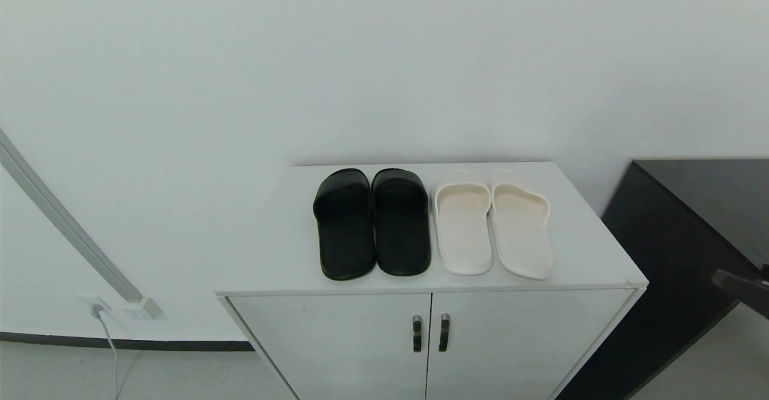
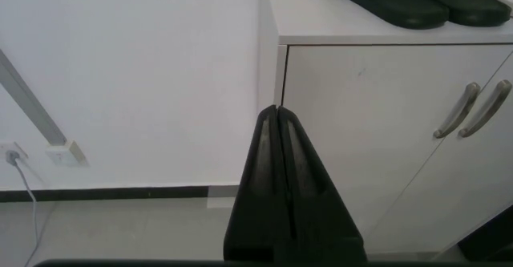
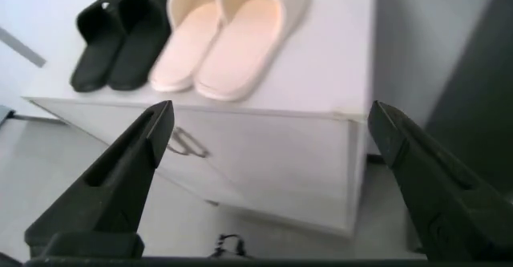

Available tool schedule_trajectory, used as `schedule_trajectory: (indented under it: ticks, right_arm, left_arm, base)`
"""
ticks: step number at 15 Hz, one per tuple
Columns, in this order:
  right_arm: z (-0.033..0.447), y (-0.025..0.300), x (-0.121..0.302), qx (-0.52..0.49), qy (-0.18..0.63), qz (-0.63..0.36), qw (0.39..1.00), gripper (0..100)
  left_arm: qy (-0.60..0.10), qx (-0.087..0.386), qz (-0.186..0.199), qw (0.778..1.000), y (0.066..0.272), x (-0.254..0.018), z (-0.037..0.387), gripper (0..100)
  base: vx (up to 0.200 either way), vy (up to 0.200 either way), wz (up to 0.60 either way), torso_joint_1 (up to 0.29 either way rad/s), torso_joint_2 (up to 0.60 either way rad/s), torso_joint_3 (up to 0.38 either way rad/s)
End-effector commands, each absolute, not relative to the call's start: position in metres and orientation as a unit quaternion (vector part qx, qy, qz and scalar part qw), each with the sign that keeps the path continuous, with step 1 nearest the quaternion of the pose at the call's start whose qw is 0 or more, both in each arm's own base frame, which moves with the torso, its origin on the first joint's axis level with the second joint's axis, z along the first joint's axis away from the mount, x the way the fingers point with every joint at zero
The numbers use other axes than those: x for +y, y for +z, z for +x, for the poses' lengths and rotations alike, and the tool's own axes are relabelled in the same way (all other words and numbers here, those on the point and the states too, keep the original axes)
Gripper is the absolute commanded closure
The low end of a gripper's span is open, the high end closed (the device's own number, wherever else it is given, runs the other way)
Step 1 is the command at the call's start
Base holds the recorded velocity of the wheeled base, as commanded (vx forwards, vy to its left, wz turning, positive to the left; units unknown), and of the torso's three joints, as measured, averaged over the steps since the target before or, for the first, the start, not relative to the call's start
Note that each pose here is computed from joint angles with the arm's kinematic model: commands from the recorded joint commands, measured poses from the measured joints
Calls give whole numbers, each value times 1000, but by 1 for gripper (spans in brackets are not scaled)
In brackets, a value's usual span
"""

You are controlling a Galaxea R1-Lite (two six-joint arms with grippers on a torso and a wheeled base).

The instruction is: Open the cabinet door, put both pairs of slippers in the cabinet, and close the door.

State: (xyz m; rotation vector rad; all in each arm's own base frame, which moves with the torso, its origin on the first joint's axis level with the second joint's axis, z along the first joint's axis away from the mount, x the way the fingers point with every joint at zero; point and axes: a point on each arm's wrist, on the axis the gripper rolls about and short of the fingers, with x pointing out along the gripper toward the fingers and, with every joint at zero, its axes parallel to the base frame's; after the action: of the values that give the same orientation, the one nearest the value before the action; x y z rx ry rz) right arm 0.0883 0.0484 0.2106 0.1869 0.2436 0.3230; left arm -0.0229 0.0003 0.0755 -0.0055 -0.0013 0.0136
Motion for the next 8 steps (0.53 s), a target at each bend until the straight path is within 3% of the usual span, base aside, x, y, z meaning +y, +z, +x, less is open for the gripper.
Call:
schedule_trajectory:
  ticks: [1, 8]
  right_arm:
    - [130, 218, 137, 153, 182, 106, 966, 0]
    - [199, 194, 219, 155, 102, 75, 980, 0]
  left_arm:
    - [7, 0, -3, 1000, 75, 0, -23, 100]
    - [7, 0, -2, 1000, 75, 0, -23, 100]
  base:
    - [0, 0, 0, 0, 0, 0]
    - [0, 0, 0, 0, 0, 0]
